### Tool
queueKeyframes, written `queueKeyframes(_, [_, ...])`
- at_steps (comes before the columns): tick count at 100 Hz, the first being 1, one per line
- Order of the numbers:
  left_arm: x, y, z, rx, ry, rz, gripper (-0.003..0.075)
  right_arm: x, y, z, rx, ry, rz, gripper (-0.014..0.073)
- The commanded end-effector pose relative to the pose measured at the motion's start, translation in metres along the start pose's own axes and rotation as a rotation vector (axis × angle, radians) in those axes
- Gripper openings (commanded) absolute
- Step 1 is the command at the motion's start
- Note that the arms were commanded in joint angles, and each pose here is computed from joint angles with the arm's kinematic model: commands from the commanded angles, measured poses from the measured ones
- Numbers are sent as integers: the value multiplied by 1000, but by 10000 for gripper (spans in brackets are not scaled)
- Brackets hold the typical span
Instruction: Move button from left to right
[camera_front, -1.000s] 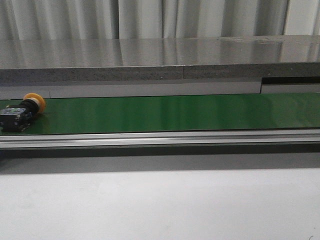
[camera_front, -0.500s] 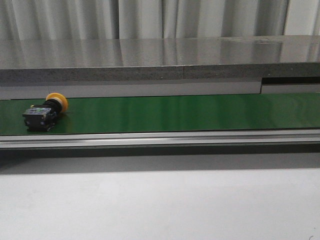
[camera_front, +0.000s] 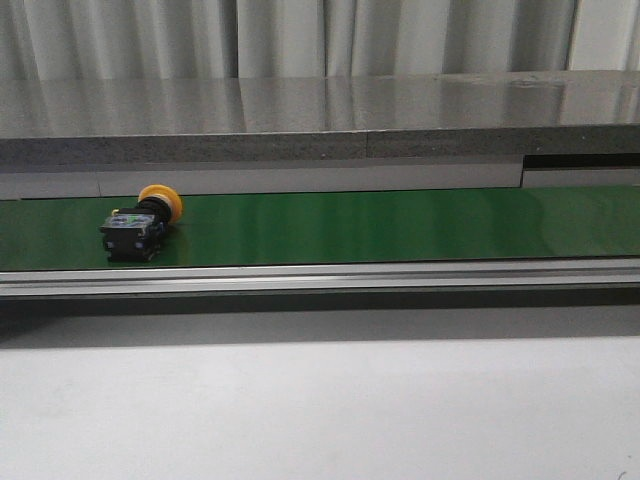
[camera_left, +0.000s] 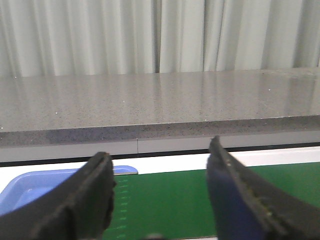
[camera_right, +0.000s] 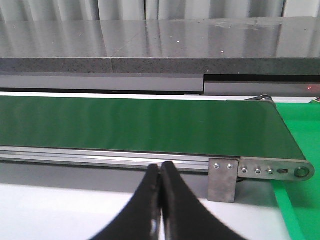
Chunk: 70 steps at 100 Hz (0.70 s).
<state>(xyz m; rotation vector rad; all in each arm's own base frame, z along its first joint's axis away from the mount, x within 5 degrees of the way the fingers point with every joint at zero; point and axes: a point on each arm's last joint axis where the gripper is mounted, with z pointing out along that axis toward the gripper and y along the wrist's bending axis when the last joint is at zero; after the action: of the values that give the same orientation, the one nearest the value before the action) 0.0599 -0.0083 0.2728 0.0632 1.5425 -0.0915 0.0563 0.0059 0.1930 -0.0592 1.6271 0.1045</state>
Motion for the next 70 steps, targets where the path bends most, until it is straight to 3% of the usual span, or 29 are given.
queueKeyframes(1, [-15,2,-1,-24,-91,-13,241,-14,0,-3,0,-121,-12,-67])
queueKeyframes(25, [-15,2,-1,-24,-91,-13,-22,-14,0,-3,0,-121,-12,-67])
queueKeyframes(70, [-15,2,-1,-24,-91,-13,-20,-17,0,-3,-1,-134,-12,-67])
